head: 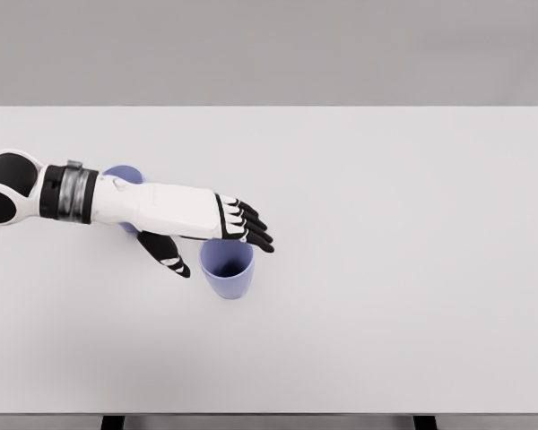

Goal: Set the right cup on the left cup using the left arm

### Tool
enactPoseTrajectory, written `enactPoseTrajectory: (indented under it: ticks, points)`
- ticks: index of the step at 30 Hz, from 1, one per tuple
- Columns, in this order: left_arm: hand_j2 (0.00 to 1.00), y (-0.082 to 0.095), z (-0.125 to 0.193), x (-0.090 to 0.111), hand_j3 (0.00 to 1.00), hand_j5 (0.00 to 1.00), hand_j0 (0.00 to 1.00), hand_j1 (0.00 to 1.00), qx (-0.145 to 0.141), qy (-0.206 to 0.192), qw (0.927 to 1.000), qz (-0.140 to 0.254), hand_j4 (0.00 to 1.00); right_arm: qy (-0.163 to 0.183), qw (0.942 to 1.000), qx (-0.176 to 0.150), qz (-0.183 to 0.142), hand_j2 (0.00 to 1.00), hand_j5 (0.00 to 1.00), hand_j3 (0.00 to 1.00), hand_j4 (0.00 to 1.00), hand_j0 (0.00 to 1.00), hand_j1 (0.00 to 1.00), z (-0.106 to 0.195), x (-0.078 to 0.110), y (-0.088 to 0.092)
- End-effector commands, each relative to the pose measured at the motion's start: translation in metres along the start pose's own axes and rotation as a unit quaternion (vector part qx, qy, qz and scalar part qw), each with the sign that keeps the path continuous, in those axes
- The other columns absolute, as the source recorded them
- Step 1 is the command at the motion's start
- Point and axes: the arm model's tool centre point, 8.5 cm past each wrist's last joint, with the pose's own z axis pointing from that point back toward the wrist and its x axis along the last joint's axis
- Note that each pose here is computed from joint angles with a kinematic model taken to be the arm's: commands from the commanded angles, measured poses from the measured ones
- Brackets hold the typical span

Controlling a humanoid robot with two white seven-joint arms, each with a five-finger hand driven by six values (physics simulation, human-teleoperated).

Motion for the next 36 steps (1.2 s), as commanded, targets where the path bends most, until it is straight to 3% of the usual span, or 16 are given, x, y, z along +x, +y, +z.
enactPoseTrajectory:
  ticks: [1,6,13,17,29,31,34,36]
  points:
    - [1.0,0.001,0.001,0.0,1.0,1.0,1.0,1.0,0.002,0.001,1.0,0.003,1.0,0.0,1.0,0.0,0.0,1.0,1.0,1.0,1.0,1.0,1.0,0.0,0.0,0.0]
    - [1.0,-0.002,0.008,-0.014,1.0,1.0,1.0,1.0,0.0,0.024,0.9997,0.009,1.0,0.0,1.0,0.0,0.0,1.0,1.0,1.0,1.0,1.0,1.0,0.0,0.0,0.0]
    - [1.0,-0.002,-0.01,-0.012,1.0,1.0,1.0,1.0,0.005,0.005,0.9999,0.011,1.0,0.0,1.0,0.0,0.0,1.0,1.0,1.0,1.0,1.0,1.0,0.0,0.0,0.0]
    - [1.0,-0.015,-0.009,-0.019,1.0,1.0,1.0,1.0,0.004,0.014,0.9995,0.029,1.0,0.0,1.0,0.0,0.0,1.0,1.0,1.0,1.0,1.0,1.0,0.0,0.0,0.0]
    - [1.0,-0.02,-0.025,-0.018,1.0,1.0,1.0,1.0,-0.004,0.005,0.9997,0.022,1.0,0.0,1.0,0.0,0.0,1.0,1.0,1.0,1.0,1.0,1.0,0.0,0.0,0.0]
    - [0.96,-0.021,-0.024,-0.019,0.96,0.96,0.96,0.96,-0.005,0.008,0.9997,0.022,0.96,0.0,1.0,0.0,0.0,1.0,1.0,1.0,1.0,1.0,1.0,0.0,0.0,0.0]
    - [0.71,-0.025,-0.023,-0.02,0.71,0.71,0.71,0.71,-0.002,0.009,0.9996,0.028,0.71,0.0,1.0,0.0,0.0,1.0,1.0,1.0,1.0,1.0,1.0,0.0,0.0,0.0]
    - [0.64,-0.027,-0.023,-0.02,0.64,0.64,0.64,0.64,-0.004,0.01,0.9995,0.03,0.64,0.0,1.0,0.0,0.0,1.0,1.0,1.0,1.0,1.0,1.0,0.0,0.0,0.0]
